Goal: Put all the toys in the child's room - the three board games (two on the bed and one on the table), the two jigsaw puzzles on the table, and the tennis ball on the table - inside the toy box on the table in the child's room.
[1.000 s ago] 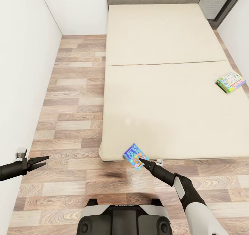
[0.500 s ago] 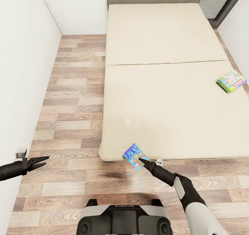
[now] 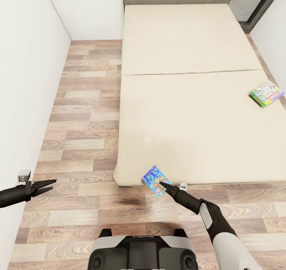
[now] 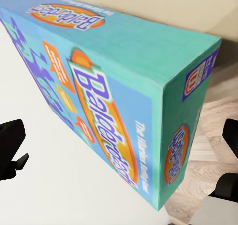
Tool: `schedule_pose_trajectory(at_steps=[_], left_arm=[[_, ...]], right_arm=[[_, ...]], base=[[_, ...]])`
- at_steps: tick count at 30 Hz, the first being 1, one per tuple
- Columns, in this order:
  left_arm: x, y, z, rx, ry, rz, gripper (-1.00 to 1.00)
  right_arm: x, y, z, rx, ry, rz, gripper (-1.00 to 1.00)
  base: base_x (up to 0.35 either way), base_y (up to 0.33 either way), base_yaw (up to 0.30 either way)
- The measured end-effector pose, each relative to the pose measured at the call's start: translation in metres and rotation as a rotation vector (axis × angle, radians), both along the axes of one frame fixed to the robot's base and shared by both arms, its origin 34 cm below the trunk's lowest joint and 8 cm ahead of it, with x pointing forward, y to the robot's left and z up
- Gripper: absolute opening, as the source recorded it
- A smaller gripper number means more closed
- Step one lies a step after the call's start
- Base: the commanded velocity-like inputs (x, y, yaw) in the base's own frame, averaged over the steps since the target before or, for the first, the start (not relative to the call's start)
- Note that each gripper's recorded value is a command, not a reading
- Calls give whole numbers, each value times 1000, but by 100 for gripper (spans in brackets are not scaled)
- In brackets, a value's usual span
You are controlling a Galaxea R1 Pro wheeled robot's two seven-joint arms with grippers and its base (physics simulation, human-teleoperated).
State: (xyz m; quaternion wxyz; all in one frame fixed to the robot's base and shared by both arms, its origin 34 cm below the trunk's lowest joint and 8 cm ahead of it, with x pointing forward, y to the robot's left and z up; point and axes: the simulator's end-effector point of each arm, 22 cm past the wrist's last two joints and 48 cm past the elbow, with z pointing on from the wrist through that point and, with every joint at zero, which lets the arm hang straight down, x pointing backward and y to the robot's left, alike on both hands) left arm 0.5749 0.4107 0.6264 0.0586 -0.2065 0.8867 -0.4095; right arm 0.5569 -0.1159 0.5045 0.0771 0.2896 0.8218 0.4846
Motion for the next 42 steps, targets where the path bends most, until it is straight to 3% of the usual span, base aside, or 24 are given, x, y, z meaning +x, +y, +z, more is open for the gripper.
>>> schedule_pose_trajectory(at_steps=[42], left_arm=[[0,0,0,-1,0,-1,100]], right_arm=[[0,4,1,9,5,-1,100]], base=[[1,22,0]])
